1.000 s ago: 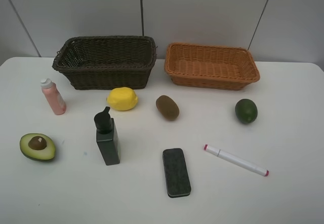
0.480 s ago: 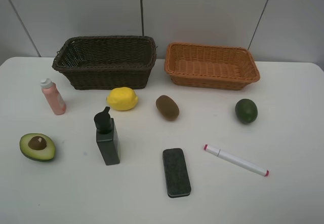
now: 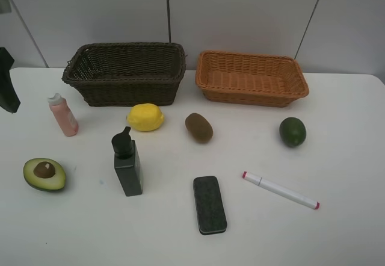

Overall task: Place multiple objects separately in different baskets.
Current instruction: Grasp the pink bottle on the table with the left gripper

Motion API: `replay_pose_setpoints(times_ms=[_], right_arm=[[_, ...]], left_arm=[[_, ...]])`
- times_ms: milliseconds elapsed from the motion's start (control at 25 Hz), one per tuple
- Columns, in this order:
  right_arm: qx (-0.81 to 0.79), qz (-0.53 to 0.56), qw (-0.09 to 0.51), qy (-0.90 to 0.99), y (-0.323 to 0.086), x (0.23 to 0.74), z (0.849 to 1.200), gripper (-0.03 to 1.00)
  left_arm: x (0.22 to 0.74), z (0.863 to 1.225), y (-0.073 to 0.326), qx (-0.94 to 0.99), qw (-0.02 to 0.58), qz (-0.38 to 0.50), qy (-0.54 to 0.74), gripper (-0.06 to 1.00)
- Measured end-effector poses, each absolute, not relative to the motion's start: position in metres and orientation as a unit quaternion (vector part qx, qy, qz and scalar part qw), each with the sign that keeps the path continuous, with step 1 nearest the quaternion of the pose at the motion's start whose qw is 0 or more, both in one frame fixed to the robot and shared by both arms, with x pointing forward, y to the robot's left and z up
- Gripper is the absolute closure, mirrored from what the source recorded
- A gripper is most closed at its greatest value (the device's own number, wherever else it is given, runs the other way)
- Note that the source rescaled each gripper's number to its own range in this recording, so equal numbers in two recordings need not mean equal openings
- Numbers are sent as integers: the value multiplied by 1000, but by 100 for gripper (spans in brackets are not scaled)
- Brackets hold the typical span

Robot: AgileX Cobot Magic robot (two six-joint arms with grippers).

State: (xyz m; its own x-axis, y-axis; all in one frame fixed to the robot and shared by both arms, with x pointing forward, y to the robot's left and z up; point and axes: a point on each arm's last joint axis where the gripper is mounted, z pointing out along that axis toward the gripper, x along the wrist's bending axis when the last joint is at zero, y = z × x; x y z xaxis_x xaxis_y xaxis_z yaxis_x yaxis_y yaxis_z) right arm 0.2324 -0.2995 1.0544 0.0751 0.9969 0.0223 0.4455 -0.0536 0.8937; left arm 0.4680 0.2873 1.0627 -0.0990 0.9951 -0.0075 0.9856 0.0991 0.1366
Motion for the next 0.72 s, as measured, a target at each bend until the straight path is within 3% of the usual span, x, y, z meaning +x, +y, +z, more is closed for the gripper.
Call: replay_pose_setpoints(times_ms=[280, 720], right_arm=[[628, 364, 379, 574, -299, 232, 1054, -1], [628, 364, 379, 574, -299, 232, 1054, -1]], left_arm=[[527, 1049, 291, 669, -9, 57, 741, -5], [601, 969, 286, 678, -32, 35, 734, -5]])
